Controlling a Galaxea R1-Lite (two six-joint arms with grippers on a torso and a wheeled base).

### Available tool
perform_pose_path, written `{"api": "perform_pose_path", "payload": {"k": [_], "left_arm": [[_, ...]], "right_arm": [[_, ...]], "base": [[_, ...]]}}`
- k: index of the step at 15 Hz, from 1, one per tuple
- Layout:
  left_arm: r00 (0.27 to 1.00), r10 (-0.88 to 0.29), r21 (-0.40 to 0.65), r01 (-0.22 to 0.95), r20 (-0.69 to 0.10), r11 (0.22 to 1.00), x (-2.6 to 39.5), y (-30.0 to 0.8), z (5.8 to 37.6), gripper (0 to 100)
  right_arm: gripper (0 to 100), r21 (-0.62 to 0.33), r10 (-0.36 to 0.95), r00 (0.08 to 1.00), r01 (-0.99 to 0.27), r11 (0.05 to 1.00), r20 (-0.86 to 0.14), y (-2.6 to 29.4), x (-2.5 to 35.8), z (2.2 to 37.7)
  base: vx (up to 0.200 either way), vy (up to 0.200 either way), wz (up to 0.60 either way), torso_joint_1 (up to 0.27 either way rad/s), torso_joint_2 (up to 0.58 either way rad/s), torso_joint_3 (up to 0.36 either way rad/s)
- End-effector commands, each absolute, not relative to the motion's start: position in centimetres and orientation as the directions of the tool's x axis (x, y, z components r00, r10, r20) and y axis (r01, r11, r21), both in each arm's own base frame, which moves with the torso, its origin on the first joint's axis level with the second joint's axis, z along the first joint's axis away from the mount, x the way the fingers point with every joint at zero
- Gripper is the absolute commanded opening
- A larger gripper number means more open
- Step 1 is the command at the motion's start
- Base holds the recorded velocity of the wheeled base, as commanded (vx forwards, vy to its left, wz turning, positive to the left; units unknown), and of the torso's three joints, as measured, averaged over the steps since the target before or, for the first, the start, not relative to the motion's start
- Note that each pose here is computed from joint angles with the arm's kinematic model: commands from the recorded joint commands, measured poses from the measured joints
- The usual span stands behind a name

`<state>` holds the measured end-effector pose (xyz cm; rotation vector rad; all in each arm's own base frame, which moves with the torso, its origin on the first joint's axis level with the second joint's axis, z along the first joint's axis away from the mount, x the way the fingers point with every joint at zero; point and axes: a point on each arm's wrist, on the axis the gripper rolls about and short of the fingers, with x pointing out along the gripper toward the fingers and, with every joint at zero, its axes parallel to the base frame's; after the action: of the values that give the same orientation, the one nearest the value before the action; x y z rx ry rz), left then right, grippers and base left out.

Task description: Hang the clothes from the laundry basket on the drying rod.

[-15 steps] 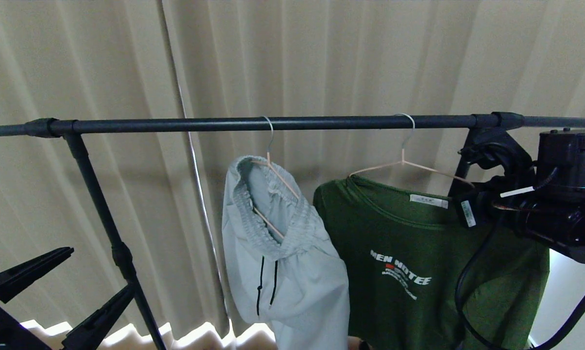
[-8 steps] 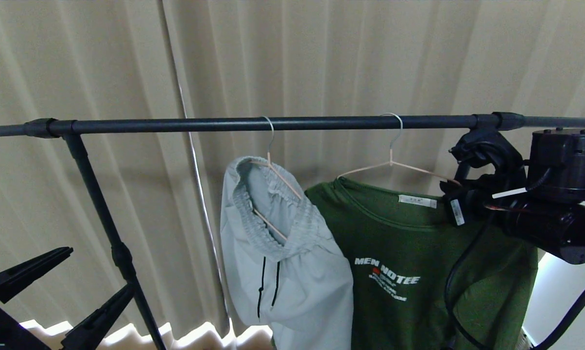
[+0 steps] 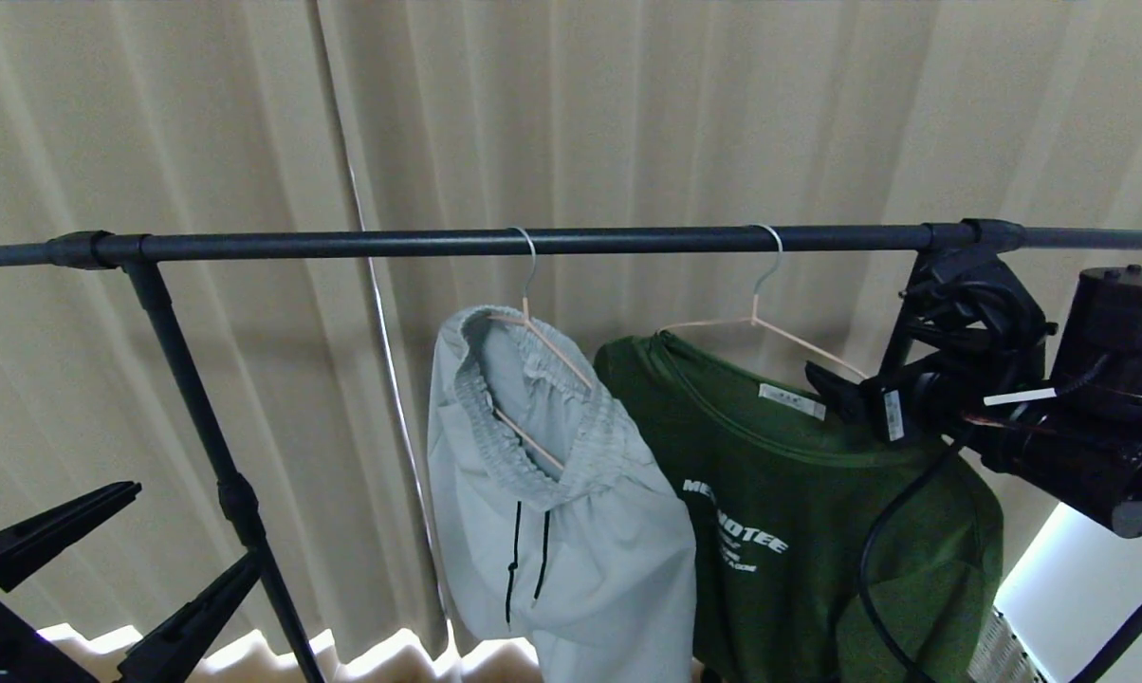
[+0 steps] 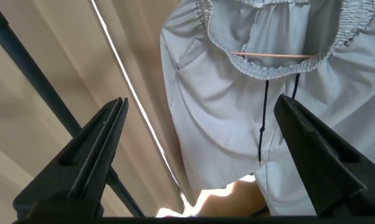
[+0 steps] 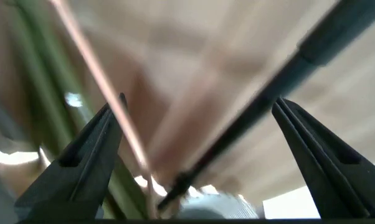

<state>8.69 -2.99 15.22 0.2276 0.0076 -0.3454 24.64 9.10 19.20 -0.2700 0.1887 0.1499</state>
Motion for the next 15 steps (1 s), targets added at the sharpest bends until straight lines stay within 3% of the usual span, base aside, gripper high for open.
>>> {"api": "perform_pose_path", "payload": {"k": [1,7,11,15], "left_arm": [[0.944,-0.326,0.220,0.329,-0.048,0.919,8.8,-2.9,15.2,100],[0.952,-0.302,0.220,0.303,-0.041,0.927,8.7,-2.7,15.3,100],[0.959,-0.283,0.225,0.273,0.012,0.935,8.0,-2.3,15.7,100],[0.962,-0.262,0.219,0.241,0.072,0.946,6.5,-1.7,15.6,100]], "right_arm": [[100,-0.218,0.163,0.966,-0.206,0.954,-0.200,8.9,23.8,18.6],[100,-0.113,0.217,0.974,-0.222,0.968,-0.058,8.6,23.2,18.8],[100,-0.016,0.213,0.969,-0.213,0.977,0.126,7.3,19.8,20.0],[100,0.007,0.240,0.942,-0.249,0.968,0.232,5.4,14.7,21.2]], "base": [[0.000,0.000,0.00,0.000,0.00,0.000],[0.000,0.000,0.00,0.000,0.00,0.000],[0.000,0.000,0.00,0.000,0.00,0.000],[0.000,0.000,0.00,0.000,0.00,0.000]]}}
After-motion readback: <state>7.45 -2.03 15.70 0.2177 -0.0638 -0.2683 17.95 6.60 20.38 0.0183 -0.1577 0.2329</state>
